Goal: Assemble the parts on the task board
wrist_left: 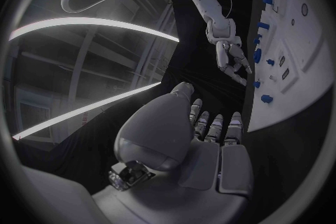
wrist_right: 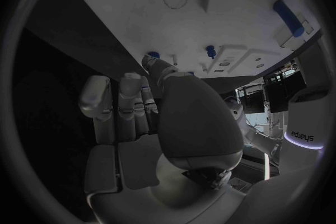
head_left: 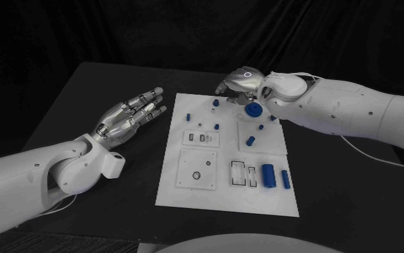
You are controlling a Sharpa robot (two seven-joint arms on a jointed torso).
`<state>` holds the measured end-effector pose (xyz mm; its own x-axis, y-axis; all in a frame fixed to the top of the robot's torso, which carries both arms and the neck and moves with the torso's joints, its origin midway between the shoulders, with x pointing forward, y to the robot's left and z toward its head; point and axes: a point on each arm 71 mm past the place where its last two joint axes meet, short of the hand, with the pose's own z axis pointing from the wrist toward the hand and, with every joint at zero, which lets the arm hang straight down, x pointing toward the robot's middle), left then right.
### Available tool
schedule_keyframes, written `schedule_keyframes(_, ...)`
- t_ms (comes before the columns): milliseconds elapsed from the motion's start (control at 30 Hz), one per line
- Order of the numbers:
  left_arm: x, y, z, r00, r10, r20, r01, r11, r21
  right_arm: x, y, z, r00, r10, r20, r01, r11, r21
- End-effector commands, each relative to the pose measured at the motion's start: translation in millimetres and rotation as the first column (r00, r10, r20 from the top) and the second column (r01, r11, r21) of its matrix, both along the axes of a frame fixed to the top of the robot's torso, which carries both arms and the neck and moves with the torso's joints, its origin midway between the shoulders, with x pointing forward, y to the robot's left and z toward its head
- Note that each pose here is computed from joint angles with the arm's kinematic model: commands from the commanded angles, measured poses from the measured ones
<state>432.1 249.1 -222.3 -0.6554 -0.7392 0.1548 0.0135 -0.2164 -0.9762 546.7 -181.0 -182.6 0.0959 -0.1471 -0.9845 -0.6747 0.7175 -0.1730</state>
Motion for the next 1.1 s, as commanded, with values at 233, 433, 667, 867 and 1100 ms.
schedule_keyframes(233,-1.6,4.6,5.3,0.999,0.006,0.037,-0.005,0.999,-0.033,-28.8,-44.3,31.8,0.992,-0.055,0.114,0.042,0.992,0.116)
schedule_keyframes(433,-1.4,3.7,5.1,0.999,0.003,0.035,-0.002,0.999,-0.032,-37.2,-68.9,29.4,0.988,-0.138,0.063,0.132,0.987,0.091)
schedule_keyframes(667,-1.0,2.8,4.7,0.999,-0.001,0.033,0.002,0.999,-0.032,-41.5,-91.4,13.6,0.968,-0.249,-0.022,0.250,0.968,0.033)
schedule_keyframes(867,-0.8,2.0,4.5,0.999,-0.004,0.031,0.005,0.999,-0.033,-41.8,-101.8,0.9,0.953,-0.296,-0.065,0.296,0.955,-0.003)
schedule_keyframes(1100,-0.5,1.6,4.2,1.000,-0.006,0.030,0.007,0.999,-0.033,-40.1,-104.2,-8.5,0.946,-0.312,-0.089,0.311,0.950,-0.028)
